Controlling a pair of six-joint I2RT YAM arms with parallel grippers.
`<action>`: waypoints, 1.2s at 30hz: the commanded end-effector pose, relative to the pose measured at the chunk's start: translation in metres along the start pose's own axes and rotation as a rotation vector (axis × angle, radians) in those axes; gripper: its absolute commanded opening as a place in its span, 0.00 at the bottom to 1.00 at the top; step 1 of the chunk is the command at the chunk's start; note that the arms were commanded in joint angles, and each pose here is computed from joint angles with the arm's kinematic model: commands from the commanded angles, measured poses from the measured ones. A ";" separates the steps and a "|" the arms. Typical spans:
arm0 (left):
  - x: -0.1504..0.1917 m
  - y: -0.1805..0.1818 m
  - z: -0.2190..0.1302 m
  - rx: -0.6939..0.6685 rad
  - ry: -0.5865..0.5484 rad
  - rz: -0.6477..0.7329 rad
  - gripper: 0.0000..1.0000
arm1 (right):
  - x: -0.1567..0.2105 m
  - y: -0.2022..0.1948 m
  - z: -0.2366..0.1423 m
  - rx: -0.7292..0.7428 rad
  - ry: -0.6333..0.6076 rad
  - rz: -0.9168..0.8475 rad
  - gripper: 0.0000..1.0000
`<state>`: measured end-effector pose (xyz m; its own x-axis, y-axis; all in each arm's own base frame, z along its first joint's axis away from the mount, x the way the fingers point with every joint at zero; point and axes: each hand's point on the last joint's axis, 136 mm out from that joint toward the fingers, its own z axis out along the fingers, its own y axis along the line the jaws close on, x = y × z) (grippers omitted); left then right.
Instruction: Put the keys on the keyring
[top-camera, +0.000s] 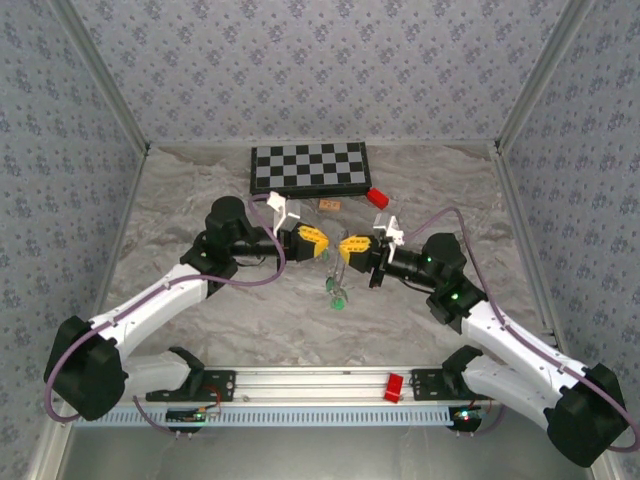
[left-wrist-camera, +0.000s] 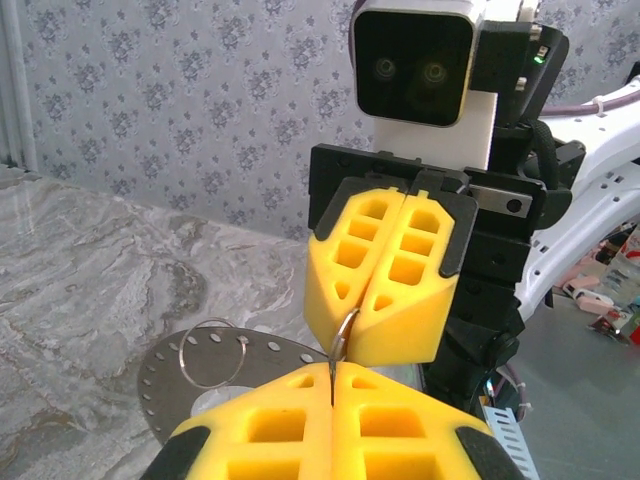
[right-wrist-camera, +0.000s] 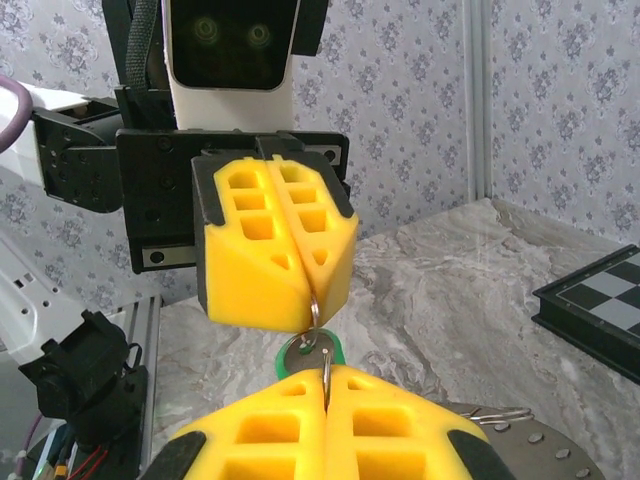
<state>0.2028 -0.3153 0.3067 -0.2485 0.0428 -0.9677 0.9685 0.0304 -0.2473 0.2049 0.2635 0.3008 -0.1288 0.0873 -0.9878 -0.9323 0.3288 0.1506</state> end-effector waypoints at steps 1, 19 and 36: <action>-0.011 -0.008 0.002 0.044 -0.016 0.023 0.00 | -0.017 0.006 -0.001 -0.033 -0.060 -0.014 0.00; -0.010 -0.008 0.007 0.062 -0.011 0.015 0.00 | -0.014 0.006 0.003 -0.060 -0.044 -0.003 0.00; -0.013 -0.012 0.005 0.070 -0.019 0.024 0.00 | -0.010 0.000 0.003 -0.035 -0.035 0.001 0.00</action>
<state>0.2034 -0.3200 0.2982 -0.2841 0.0596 -0.9569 0.9588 0.0195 -0.2835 0.2046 0.2683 0.2977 -0.1543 0.0895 -0.9840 -0.9420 0.2871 0.1739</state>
